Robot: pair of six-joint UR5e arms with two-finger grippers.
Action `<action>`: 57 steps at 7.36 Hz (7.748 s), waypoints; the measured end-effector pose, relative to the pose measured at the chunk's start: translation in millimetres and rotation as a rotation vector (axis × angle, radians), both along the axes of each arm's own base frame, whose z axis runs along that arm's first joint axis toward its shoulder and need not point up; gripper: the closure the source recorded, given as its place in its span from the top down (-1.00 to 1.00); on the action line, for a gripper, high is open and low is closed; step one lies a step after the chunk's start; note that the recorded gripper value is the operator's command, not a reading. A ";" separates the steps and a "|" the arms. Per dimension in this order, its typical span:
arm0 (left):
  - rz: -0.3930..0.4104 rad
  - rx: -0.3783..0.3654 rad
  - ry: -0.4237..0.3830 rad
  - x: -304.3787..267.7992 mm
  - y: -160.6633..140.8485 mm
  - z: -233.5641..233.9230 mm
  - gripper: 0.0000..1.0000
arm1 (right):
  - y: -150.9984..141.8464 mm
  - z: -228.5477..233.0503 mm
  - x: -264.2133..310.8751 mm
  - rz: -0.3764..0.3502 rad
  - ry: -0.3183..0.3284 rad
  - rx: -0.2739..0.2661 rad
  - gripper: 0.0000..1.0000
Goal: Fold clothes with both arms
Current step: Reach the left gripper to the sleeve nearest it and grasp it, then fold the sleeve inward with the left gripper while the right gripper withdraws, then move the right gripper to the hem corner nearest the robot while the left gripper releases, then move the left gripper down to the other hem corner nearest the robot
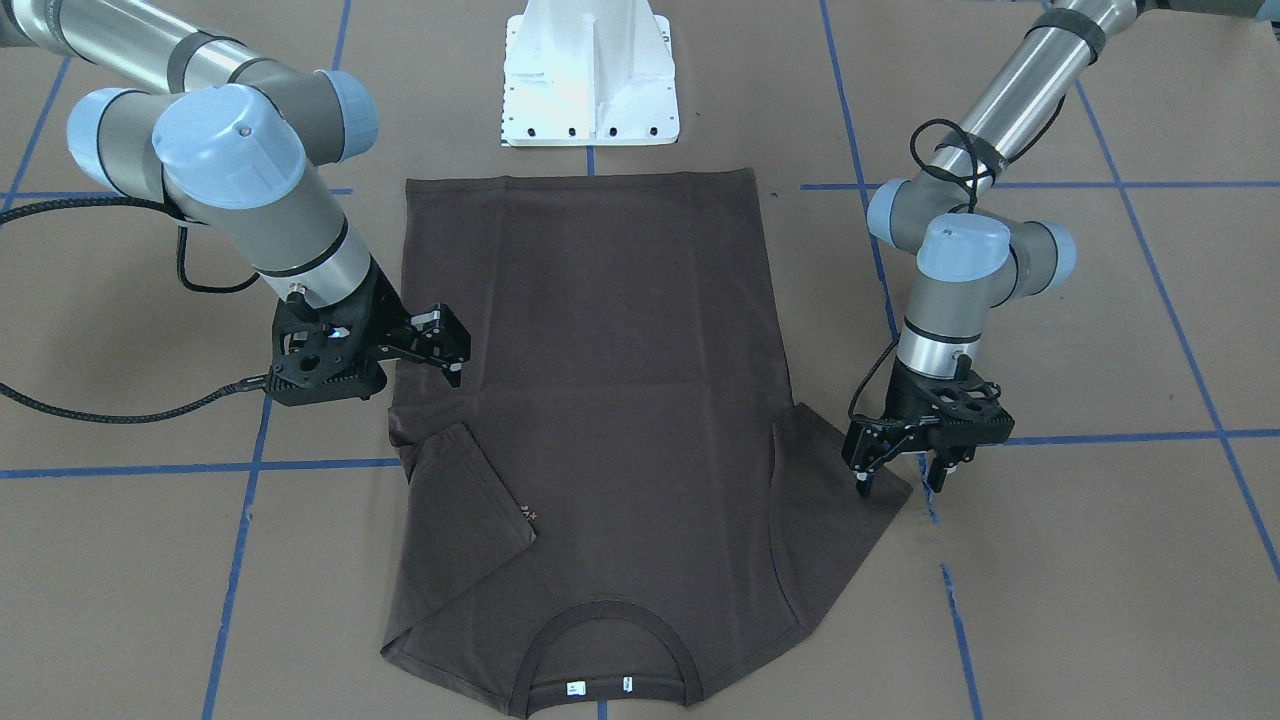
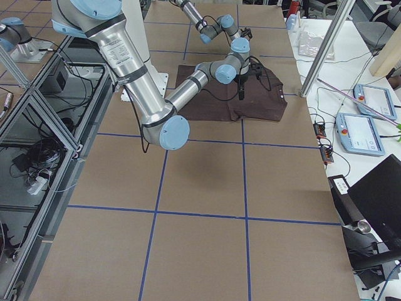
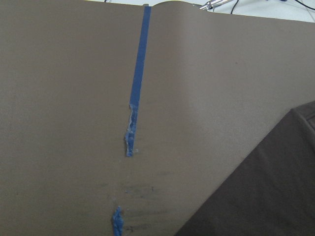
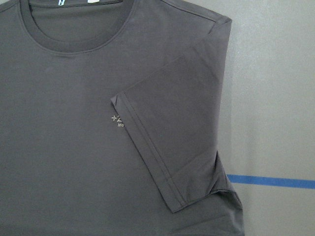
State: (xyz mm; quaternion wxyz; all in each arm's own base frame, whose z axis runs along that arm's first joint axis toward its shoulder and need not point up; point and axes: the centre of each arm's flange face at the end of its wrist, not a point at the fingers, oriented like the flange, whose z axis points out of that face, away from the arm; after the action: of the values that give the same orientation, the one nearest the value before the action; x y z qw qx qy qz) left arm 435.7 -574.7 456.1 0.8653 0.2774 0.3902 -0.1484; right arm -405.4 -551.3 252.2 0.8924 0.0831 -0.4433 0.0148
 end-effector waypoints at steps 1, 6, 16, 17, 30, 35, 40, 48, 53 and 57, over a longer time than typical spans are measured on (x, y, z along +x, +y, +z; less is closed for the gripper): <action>0.005 0.000 -0.002 2.4 1.7 0.3 0.63 | 0.0 0.6 0.1 0.001 0.001 0.000 1.00; 0.014 0.005 0.000 6.0 4.9 -1.5 -0.81 | 0.4 3.3 0.4 0.000 0.002 -0.002 1.00; -0.012 -0.123 0.126 91.2 11.4 -203.1 -1.00 | 2.0 10.1 -0.1 0.001 0.005 -0.005 1.00; -0.014 -0.153 0.142 116.6 13.4 -212.9 0.23 | 2.1 11.3 0.1 0.001 0.006 -0.006 1.00; 0.135 -0.169 0.260 44.4 104.5 -231.1 1.00 | 319.6 108.6 -69.0 0.129 0.002 -0.156 1.00; 0.136 -0.164 0.268 40.5 106.9 -235.0 1.00 | 362.5 141.2 -63.3 0.113 0.063 -0.156 1.00; 0.136 -0.166 0.263 39.3 107.7 -231.1 1.00 | 370.8 139.7 -64.1 0.091 0.061 -0.164 -0.06; 0.134 -0.169 0.259 39.6 107.5 -228.1 0.93 | 372.0 133.9 -62.6 0.077 0.050 -0.173 -1.00; 0.166 -0.234 0.271 42.1 161.3 -198.7 0.93 | 369.8 115.1 -53.4 0.089 0.008 -0.161 -1.00; 0.145 -0.430 0.259 56.0 283.7 -194.1 0.98 | 367.9 99.3 -50.6 0.093 -0.032 -0.154 -1.00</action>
State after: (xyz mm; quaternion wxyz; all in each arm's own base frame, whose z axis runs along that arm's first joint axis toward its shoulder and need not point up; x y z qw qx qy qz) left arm 491.8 -291.1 262.0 0.8557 0.0372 0.4759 -0.1999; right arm -456.0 -183.4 351.5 0.8874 0.0346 -0.4505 0.0916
